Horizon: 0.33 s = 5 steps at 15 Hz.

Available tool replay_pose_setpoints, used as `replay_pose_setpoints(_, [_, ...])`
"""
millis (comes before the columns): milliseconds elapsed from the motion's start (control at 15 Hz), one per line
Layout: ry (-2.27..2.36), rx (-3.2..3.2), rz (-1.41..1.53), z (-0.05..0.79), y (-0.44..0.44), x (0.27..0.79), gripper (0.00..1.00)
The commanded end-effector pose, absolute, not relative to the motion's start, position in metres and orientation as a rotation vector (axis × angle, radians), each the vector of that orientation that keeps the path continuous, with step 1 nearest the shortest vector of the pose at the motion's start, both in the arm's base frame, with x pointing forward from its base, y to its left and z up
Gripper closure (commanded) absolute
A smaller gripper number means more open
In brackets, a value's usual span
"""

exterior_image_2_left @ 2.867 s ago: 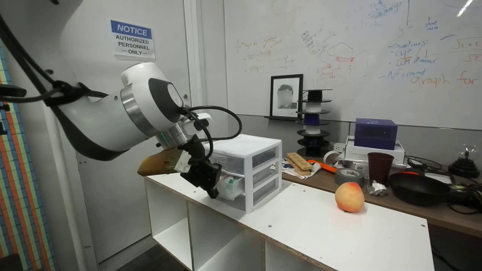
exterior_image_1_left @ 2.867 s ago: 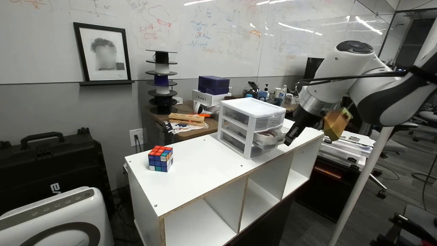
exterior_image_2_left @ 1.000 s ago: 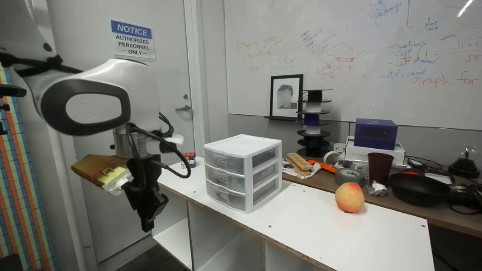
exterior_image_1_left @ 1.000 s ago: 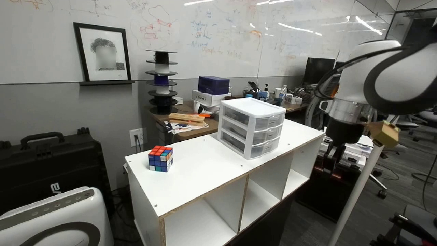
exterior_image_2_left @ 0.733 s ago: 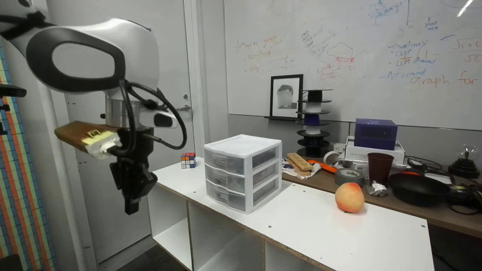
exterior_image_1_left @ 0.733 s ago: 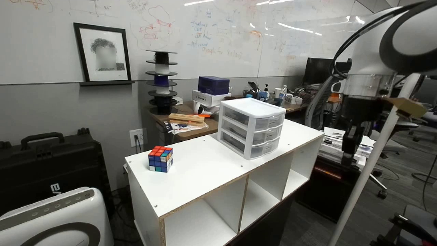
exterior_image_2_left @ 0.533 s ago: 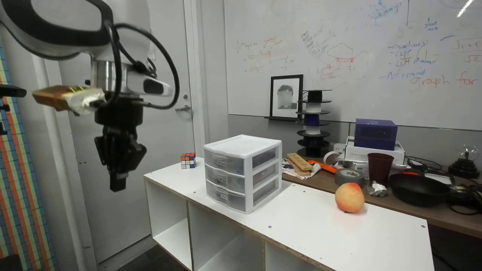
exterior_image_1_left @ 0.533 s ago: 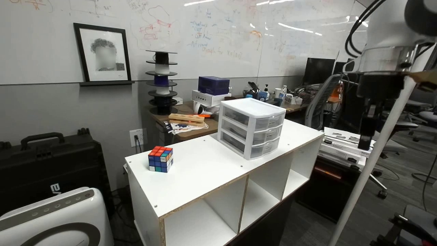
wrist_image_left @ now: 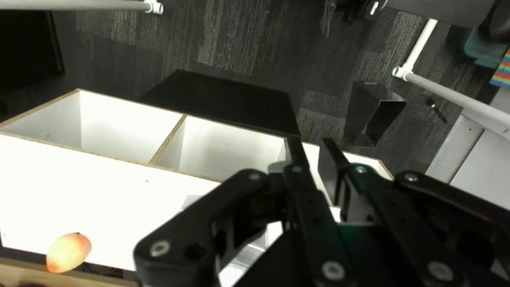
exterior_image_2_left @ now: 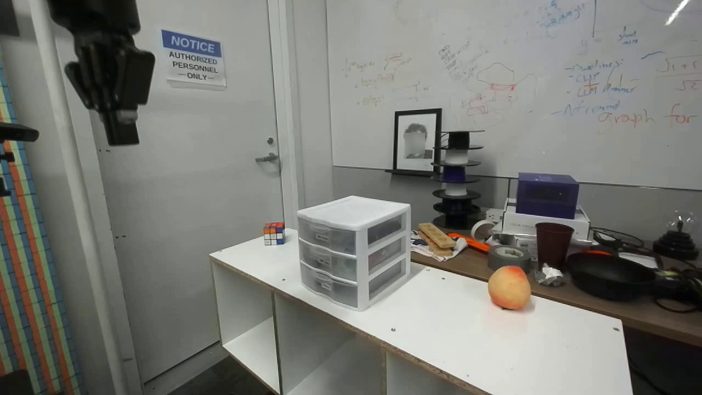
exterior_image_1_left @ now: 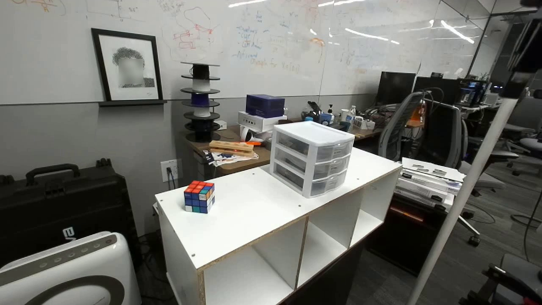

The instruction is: Put the tape and the plastic into the drawer then close the drawer.

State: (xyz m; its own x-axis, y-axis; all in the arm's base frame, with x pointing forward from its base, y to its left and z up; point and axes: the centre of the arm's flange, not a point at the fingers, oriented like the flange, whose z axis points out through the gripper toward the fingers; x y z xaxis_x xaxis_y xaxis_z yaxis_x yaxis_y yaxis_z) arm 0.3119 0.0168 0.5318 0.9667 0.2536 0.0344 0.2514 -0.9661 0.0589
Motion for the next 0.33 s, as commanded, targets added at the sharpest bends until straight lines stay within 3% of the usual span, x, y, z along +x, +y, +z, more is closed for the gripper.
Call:
replay_pose_setpoints(0, [0.398,3.058,0.086,0.5407,0.0185,0.3068,0.75])
replay_pose_setpoints(67, [0.400,3.057,0.097,0.5438,0.0191,0.3044,0.68])
replay_pose_setpoints(267, [0.400,3.058,0.086,0.5413,0.0188,0.3057,0.67])
